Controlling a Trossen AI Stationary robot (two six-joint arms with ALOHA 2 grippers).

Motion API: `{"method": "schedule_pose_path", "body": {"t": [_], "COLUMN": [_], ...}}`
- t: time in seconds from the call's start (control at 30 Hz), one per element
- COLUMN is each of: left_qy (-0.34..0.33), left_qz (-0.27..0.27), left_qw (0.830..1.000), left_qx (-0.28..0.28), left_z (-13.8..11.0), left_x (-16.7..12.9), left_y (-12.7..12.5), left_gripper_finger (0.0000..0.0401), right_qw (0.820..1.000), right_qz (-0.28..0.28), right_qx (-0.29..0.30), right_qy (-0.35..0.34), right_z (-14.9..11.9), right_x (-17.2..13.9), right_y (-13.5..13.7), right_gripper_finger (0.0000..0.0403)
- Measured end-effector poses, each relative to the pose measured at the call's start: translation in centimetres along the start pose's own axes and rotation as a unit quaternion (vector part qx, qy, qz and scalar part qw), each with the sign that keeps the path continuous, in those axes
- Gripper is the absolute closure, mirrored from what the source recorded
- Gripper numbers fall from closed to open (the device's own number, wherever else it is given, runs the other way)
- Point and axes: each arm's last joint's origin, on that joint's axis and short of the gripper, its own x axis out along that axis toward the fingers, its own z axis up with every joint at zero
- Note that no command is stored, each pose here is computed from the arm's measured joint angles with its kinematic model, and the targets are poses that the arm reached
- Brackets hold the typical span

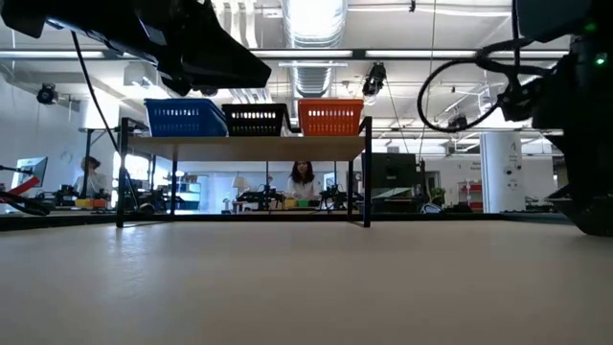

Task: Stack baskets on shelf by color
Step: Stack the black basket on top of the black basket on the shelf

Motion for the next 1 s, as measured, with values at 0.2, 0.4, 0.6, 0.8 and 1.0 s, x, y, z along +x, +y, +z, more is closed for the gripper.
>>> {"method": "schedule_pose_path", "body": {"t": [0.2, 0.4, 0.6, 0.8, 1.0], "left_qy": [0.0, 0.0, 0.001, 0.001, 0.002], "left_qz": [0.0, 0.0, 0.0, 0.0, 0.0], "left_qw": [1.0, 1.0, 1.0, 1.0, 1.0], "left_qx": [0.0, 0.0, 0.0, 0.001, 0.001], "left_z": [0.0, 0.0, -0.1, -0.1, -0.1], "left_x": [0.0, 0.0, 0.0, 0.0, 0.0], "left_y": [0.0, 0.0, 0.0, 0.0, 0.0], "left_gripper_finger": [0.0285, 0.0285, 0.0285, 0.0285, 0.0285], "right_qw": [0.999, 0.997, 0.995, 0.992, 0.99], "right_qz": [-0.002, 0.002, -0.065, -0.072, -0.061], "right_qx": [-0.028, -0.07, -0.066, -0.084, -0.11], "right_qy": [0.018, 0.025, 0.043, 0.059, 0.056], "right_z": [0.1, 0.6, 0.7, 0.4, 0.4], "right_x": [0.0, -1.1, -1.8, -0.5, -0.6], "right_y": [0.9, 2.0, 1.9, 3.0, 4.0], "right_gripper_finger": [0.0229, 0.0216, 0.0202, 0.0202, 0.0202]}}
